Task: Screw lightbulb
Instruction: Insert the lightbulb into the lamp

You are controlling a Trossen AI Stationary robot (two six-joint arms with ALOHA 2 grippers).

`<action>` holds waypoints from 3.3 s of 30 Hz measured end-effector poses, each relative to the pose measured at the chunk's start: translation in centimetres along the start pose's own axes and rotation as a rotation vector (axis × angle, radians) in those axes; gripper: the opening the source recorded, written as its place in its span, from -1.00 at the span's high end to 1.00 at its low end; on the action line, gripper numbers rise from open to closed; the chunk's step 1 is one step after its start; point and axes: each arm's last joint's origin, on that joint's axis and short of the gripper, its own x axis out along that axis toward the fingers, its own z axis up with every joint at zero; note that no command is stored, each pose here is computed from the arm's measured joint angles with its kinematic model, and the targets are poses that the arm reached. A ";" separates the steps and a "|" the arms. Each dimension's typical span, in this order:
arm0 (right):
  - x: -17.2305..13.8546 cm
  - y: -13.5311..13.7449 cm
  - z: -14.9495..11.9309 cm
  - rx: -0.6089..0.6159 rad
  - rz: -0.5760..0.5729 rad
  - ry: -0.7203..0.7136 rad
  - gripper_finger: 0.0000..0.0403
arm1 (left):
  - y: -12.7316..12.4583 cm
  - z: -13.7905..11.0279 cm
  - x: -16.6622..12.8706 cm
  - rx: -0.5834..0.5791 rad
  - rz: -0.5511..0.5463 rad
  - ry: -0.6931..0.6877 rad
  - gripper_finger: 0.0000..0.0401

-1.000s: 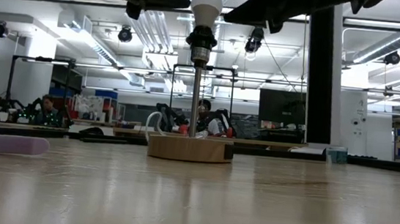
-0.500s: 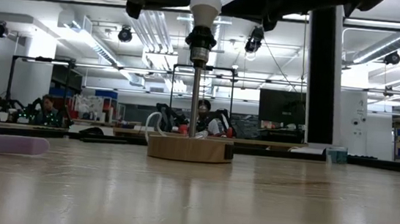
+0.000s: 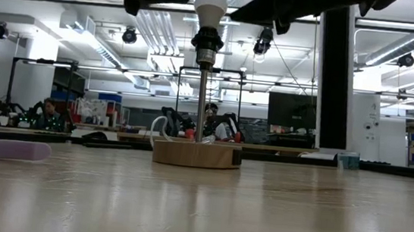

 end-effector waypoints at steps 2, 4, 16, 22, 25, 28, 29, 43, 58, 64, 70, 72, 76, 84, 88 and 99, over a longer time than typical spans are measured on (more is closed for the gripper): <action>0.0 -0.1 0.2 0.006 0.010 -0.023 1.00 | 0.0 0.0 0.0 0.008 0.000 -0.005 1.00; 0.1 -0.3 0.4 0.009 0.021 -0.046 1.00 | 0.0 -0.1 0.4 0.008 0.007 -0.008 1.00; 0.1 -0.2 0.6 0.043 0.071 -0.074 1.00 | -0.2 -1.0 2.0 0.016 0.039 -0.007 1.00; -0.1 0.4 0.7 0.047 0.114 -0.082 1.00 | 0.0 -1.1 2.0 0.016 0.097 0.000 1.00; -0.2 0.9 0.7 0.045 0.144 -0.085 1.00 | 0.1 -1.1 2.0 0.015 0.121 0.001 1.00; -0.3 1.2 0.8 0.044 0.148 -0.083 1.00 | 0.1 -1.1 2.0 0.015 0.122 0.001 1.00; -0.3 1.2 0.7 0.044 0.141 -0.081 1.00 | 0.1 -1.1 2.0 0.015 0.123 0.002 1.00; -0.1 0.0 0.3 0.028 0.000 -0.027 1.00 | -0.7 -0.4 0.8 -0.001 -0.065 -0.021 1.00; 0.1 0.1 0.5 0.067 0.078 -0.069 1.00 | 0.2 -0.3 1.2 -0.008 0.011 -0.025 1.00; 0.0 0.3 0.6 0.069 0.119 -0.075 1.00 | 0.2 -0.4 1.2 -0.027 0.022 -0.015 1.00; 0.0 0.7 0.6 0.066 0.151 -0.076 1.00 | 0.3 -0.9 1.3 -0.030 0.065 0.029 1.00; -0.1 0.9 0.4 0.061 0.154 -0.056 1.00 | 0.3 -1.0 1.3 -0.024 0.069 0.039 1.00; -0.1 0.6 -0.1 0.059 0.072 0.007 1.00 | 0.2 -0.7 0.9 -0.042 0.056 0.031 1.00; 0.1 -0.1 0.4 0.052 0.034 -0.047 1.00 | 0.1 -0.4 1.0 -0.044 0.003 -0.003 1.00; 0.1 -0.1 0.6 0.055 0.053 -0.070 1.00 | 0.2 -0.6 1.3 -0.035 0.017 0.004 1.00; 0.0 0.2 0.6 0.101 0.116 -0.077 1.00 | 0.4 -0.9 1.7 -0.034 0.069 0.012 1.00</action>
